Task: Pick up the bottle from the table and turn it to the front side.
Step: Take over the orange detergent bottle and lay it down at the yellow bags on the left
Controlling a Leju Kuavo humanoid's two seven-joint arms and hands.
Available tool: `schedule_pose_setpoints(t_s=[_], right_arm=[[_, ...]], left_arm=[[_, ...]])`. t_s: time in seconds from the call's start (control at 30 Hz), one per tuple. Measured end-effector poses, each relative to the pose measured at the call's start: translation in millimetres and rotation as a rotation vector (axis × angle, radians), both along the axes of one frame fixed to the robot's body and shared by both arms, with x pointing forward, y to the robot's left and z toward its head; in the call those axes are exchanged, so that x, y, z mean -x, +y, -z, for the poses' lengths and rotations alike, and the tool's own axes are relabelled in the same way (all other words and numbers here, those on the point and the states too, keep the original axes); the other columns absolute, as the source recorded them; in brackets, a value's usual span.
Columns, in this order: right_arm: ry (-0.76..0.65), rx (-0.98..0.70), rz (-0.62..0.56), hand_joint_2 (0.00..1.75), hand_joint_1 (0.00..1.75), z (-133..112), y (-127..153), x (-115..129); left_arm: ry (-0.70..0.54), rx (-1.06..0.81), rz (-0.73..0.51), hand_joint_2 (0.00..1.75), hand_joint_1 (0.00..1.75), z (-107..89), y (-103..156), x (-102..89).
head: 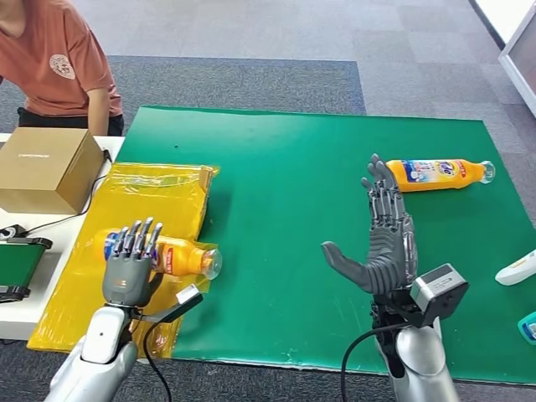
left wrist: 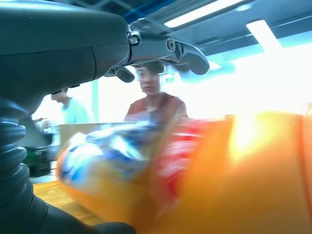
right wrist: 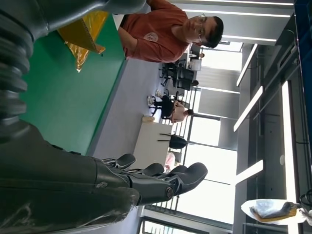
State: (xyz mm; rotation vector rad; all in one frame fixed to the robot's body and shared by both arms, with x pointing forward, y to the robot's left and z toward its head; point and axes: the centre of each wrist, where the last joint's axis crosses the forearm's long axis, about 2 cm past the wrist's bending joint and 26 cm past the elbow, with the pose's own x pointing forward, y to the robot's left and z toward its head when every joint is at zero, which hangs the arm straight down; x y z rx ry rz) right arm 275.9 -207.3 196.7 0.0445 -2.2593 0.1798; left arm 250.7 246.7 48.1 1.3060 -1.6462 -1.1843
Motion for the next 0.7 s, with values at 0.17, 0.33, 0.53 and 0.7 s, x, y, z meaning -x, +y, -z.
schedule_pose_setpoints(t_s=[0.17,0.33,0.53,0.7], right_arm=[[-0.009,0.005,-0.001,1.75,0.0,-1,-1,2],[-0.011,0.009,-0.006,1.75,0.0,-1,-1,2],[-0.019,0.018,-0.013,1.75,0.0,-1,1,5],[-0.026,0.044,0.005,1.75,0.0,0,1,12]], left_arm=[[0.005,-0.005,0.024,1.75,0.0,1.6,2,1.9],[0.008,-0.003,0.031,1.75,0.0,2.3,3,3.0],[0.006,0.05,0.054,1.75,0.0,0.9,1,14.7],[-0.021,0.286,0.125,1.75,0.0,-20.9,-13,27.7]])
